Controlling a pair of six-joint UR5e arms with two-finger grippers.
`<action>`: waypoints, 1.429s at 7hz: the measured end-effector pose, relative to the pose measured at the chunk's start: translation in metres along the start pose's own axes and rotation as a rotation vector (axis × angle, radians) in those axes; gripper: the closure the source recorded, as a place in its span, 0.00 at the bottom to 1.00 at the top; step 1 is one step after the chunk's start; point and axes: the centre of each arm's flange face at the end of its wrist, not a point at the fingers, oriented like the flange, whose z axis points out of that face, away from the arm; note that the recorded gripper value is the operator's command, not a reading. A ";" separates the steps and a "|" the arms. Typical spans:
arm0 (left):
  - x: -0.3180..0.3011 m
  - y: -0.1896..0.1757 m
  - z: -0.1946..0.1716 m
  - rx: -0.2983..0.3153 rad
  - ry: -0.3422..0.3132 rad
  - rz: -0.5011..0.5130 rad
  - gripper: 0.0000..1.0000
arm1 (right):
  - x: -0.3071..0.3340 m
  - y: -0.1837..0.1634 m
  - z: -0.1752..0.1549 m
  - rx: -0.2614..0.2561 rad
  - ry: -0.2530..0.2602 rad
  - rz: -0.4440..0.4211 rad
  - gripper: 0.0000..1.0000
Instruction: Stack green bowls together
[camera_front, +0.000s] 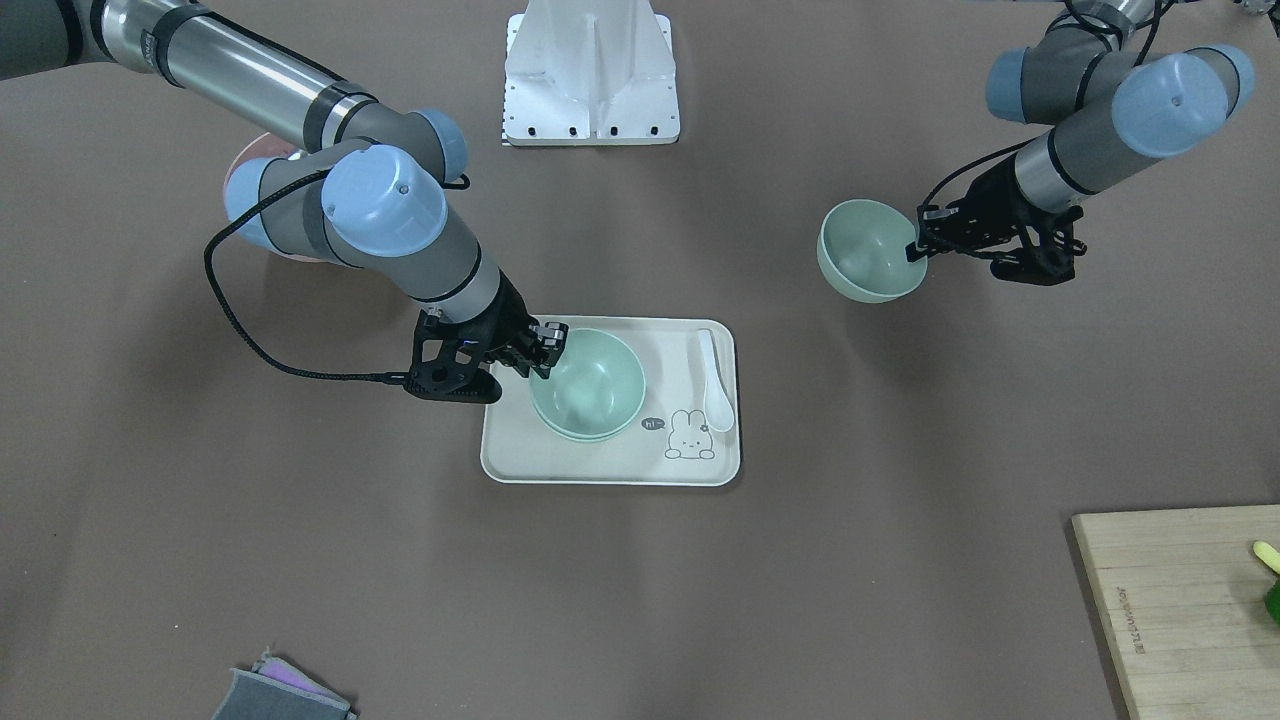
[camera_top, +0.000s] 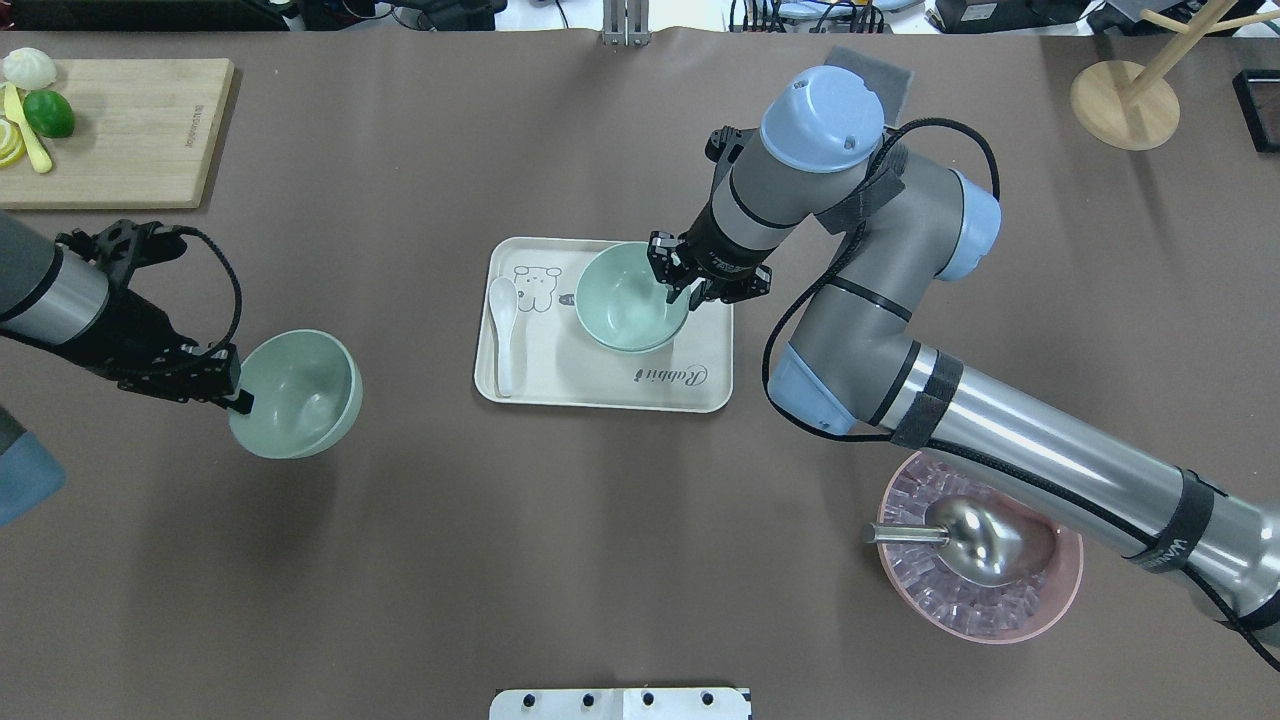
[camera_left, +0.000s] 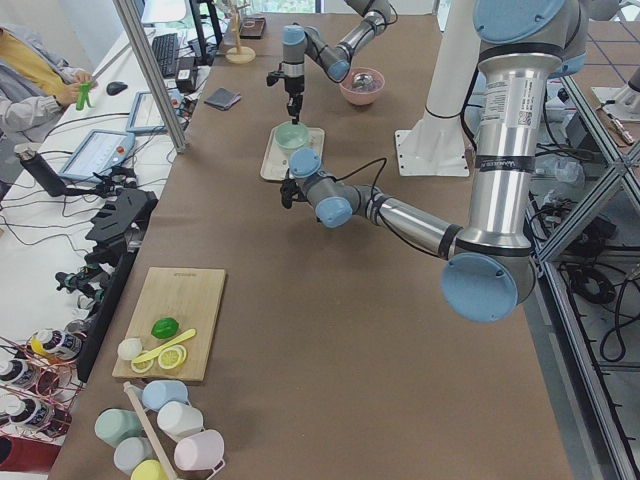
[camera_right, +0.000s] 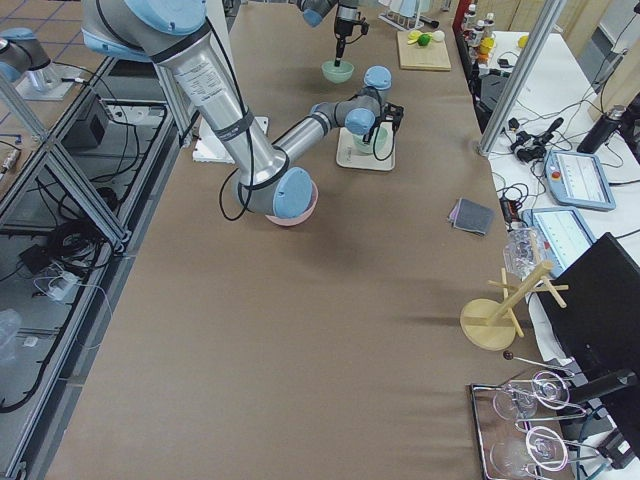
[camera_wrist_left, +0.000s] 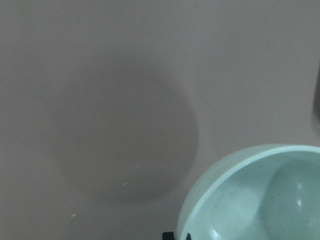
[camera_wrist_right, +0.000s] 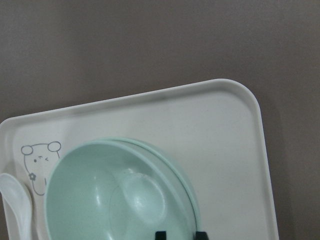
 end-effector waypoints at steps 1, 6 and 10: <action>0.042 -0.020 -0.006 0.003 -0.008 -0.032 1.00 | 0.007 0.000 -0.005 0.002 -0.004 -0.001 0.00; 0.245 -0.121 0.021 0.046 -0.004 -0.121 1.00 | 0.199 -0.093 -0.125 0.024 -0.002 -0.029 0.00; 0.309 -0.111 0.067 0.103 0.003 -0.083 1.00 | 0.394 -0.121 -0.179 0.053 0.086 -0.169 0.00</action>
